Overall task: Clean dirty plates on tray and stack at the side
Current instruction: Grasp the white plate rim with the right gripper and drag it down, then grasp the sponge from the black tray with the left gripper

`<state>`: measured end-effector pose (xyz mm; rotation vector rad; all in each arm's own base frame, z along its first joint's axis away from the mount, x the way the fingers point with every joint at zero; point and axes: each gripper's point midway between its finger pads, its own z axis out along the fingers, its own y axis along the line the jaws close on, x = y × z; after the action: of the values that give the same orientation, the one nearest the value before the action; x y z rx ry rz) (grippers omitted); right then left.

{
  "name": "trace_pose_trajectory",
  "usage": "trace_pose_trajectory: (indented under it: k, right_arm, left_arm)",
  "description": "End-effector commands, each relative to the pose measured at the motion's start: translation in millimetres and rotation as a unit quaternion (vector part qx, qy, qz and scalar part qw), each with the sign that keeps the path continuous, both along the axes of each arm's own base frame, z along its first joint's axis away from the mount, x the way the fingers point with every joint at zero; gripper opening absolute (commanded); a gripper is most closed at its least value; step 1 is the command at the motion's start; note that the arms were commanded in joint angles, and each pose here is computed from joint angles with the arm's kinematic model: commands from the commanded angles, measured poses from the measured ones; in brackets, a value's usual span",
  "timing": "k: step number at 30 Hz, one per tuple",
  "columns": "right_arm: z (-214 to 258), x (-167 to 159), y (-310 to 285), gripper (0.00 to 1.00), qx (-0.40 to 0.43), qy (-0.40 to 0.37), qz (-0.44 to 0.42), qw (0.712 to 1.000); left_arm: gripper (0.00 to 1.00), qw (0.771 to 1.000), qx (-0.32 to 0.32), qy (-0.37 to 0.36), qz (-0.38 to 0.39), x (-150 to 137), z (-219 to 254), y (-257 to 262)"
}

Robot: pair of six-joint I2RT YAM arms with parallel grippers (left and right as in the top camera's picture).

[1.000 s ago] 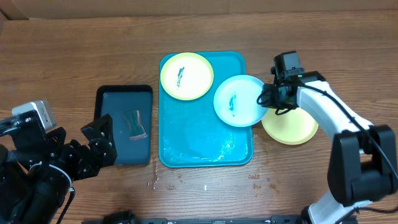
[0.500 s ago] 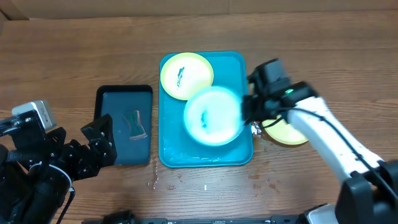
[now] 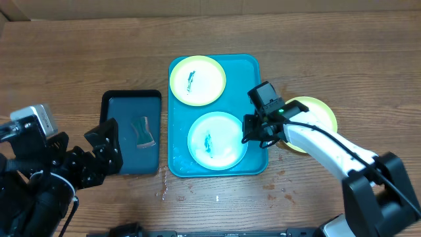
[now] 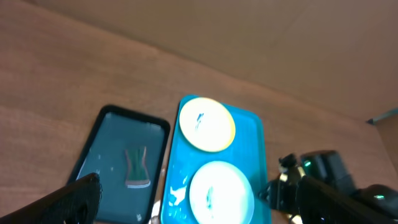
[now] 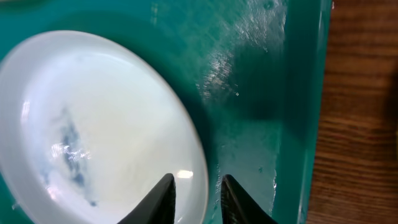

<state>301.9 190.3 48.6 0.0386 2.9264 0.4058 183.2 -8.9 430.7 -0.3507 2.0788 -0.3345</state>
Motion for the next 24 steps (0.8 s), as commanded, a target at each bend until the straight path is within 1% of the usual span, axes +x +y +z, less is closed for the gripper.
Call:
trace_pose_trajectory:
  k: [1, 3, 4, 7, 10, 11, 12, 13, 15, 17, 19, 20, 21, 22, 24]
  right_arm:
    - [60.9, 17.5, 7.1, 0.34, 0.037, -0.077, 0.002, 0.996]
    - [78.5, 16.3, 6.5, 0.40, 0.047, -0.096, 0.002, 0.994]
    - [87.3, 15.2, 5.9, 0.41, 0.053, -0.106, 0.002, 0.993]
    - [107.8, 11.6, 4.0, 0.43, 0.065, -0.129, 0.002, 0.990]
    - [121.6, 9.6, 3.1, 0.44, 0.074, -0.146, 0.002, 0.987]
    - [122.9, 9.0, 2.8, 0.50, 0.075, -0.147, 0.002, 0.986]
    - [122.4, 7.7, 2.2, 0.54, 0.073, -0.145, 0.002, 0.987]
    - [120.3, 5.1, 1.1, 0.53, 0.070, -0.138, 0.002, 0.988]
    - [114.7, -1.1, -2.2, 0.54, 0.061, -0.122, 0.002, 0.991]
    - [110.3, -6.8, -5.3, 0.56, 0.054, -0.108, 0.002, 0.993]
    - [107.7, -10.7, -7.4, 0.56, 0.049, -0.099, 0.002, 0.994]
    - [106.4, -12.8, -8.4, 0.56, 0.047, -0.094, 0.002, 0.995]
    - [105.8, -13.8, -9.0, 0.56, 0.045, -0.092, 0.002, 0.995]
    - [105.4, -14.5, -9.4, 0.56, 0.044, -0.090, 0.002, 0.995]
    - [105.0, -15.1, -9.6, 0.56, 0.044, -0.089, 0.002, 0.995]
  left_arm:
    - [1.00, 1.000, -0.002, 0.012, -0.010, -3.3, -4.5, -3.4]
    - [1.00, 0.999, 0.021, 0.032, -0.027, 0.2, -16.6, -2.6]
    - [1.00, 0.998, 0.024, 0.050, -0.033, 2.3, -27.1, -2.1]
    - [1.00, 0.992, 0.006, 0.124, -0.037, 12.2, -71.2, 0.0]
    - [1.00, 0.976, -0.017, 0.212, -0.039, 24.1, -129.2, 2.5]
    - [0.94, 0.971, -0.023, 0.234, -0.040, 27.5, -145.3, 3.2]
    - [0.90, 0.965, -0.029, 0.258, -0.040, 32.5, -163.5, 4.3]
    - [0.85, 0.958, -0.036, 0.282, -0.040, 37.8, -181.8, 5.5]
    - [0.82, 0.947, -0.046, 0.315, -0.041, 48.3, -210.5, 6.5]
    - [0.78, 0.936, -0.047, 0.347, -0.033, 60.1, -239.3, 10.2]
    - [0.78, 0.924, -0.032, 0.380, 0.000, 69.1, -264.7, 22.1]
    - [0.79, 0.912, -0.007, 0.408, 0.043, 75.9, -286.0, 37.9]
    - [0.79, 0.905, 0.000, 0.422, 0.061, 80.2, -297.2, 44.0]
    - [0.78, 0.900, 0.001, 0.432, 0.065, 86.0, -307.7, 46.2]
    - [0.73, 0.895, -0.009, 0.442, 0.058, 100.7, -327.3, 44.8]
